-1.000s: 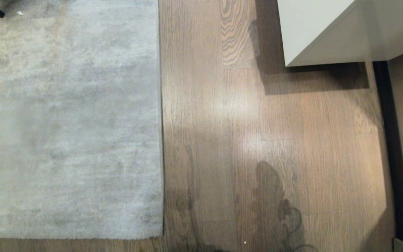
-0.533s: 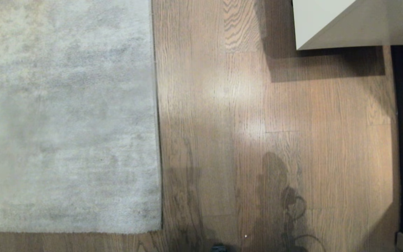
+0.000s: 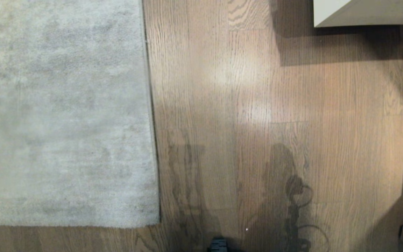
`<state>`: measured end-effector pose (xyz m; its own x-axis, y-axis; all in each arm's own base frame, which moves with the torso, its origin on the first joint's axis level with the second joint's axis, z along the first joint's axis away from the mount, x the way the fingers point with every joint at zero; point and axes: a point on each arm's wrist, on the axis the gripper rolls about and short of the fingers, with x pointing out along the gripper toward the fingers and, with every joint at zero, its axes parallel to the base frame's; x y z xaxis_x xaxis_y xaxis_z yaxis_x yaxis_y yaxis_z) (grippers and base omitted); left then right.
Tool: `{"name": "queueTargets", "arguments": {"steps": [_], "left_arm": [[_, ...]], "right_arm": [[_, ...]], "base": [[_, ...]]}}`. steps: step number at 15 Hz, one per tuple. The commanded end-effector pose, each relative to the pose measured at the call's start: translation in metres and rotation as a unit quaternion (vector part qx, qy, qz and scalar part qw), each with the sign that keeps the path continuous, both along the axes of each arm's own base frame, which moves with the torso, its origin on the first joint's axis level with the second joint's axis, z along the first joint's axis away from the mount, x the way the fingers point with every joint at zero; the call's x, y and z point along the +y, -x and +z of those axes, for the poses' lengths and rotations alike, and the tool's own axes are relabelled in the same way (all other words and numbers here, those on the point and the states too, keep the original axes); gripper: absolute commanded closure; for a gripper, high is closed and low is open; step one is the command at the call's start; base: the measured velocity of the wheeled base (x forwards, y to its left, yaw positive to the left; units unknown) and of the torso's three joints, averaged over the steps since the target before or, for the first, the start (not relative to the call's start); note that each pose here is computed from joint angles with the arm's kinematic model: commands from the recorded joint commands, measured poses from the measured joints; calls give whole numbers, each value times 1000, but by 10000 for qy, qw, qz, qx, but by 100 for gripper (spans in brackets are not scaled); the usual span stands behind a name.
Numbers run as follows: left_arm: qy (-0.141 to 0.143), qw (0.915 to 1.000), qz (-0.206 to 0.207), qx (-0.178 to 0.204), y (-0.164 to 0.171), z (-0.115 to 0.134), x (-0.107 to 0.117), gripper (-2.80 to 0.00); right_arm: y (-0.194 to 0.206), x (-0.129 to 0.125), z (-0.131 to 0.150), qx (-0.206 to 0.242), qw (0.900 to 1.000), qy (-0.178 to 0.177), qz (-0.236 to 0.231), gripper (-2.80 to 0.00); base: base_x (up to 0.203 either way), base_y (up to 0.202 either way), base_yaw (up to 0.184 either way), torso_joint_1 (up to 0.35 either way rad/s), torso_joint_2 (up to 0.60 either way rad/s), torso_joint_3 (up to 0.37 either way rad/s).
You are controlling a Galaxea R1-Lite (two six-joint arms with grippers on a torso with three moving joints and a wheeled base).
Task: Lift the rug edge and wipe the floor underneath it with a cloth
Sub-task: Put down the rag
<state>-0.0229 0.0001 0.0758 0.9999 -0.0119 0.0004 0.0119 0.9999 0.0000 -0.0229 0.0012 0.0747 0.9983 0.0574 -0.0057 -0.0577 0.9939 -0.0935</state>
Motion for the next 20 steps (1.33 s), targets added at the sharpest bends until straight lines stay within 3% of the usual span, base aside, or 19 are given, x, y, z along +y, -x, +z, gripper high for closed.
{"name": "queueTargets", "arguments": {"steps": [1, 10, 13, 20], "left_arm": [[0, 10000, -2, 2, 0, 0, 0, 0], [0, 10000, -2, 2, 0, 0, 0, 0], [0, 10000, -2, 2, 0, 0, 0, 0], [0, 10000, -2, 2, 0, 0, 0, 0]], "right_arm": [[0, 0, 0, 9, 10000, 6, 4, 0], [0, 0, 1, -15, 10000, 29, -3, 0], [4, 0, 13, -144, 9999, 8, 19, 0], [-6, 0, 30, 267, 9996, 1, 23, 0]], "base": [[0, 0, 0, -2, -2, -115], [0, 0, 0, 0, 0, -13], [0, 0, 0, 0, 0, 0], [0, 0, 0, 0, 0, 0]]}}
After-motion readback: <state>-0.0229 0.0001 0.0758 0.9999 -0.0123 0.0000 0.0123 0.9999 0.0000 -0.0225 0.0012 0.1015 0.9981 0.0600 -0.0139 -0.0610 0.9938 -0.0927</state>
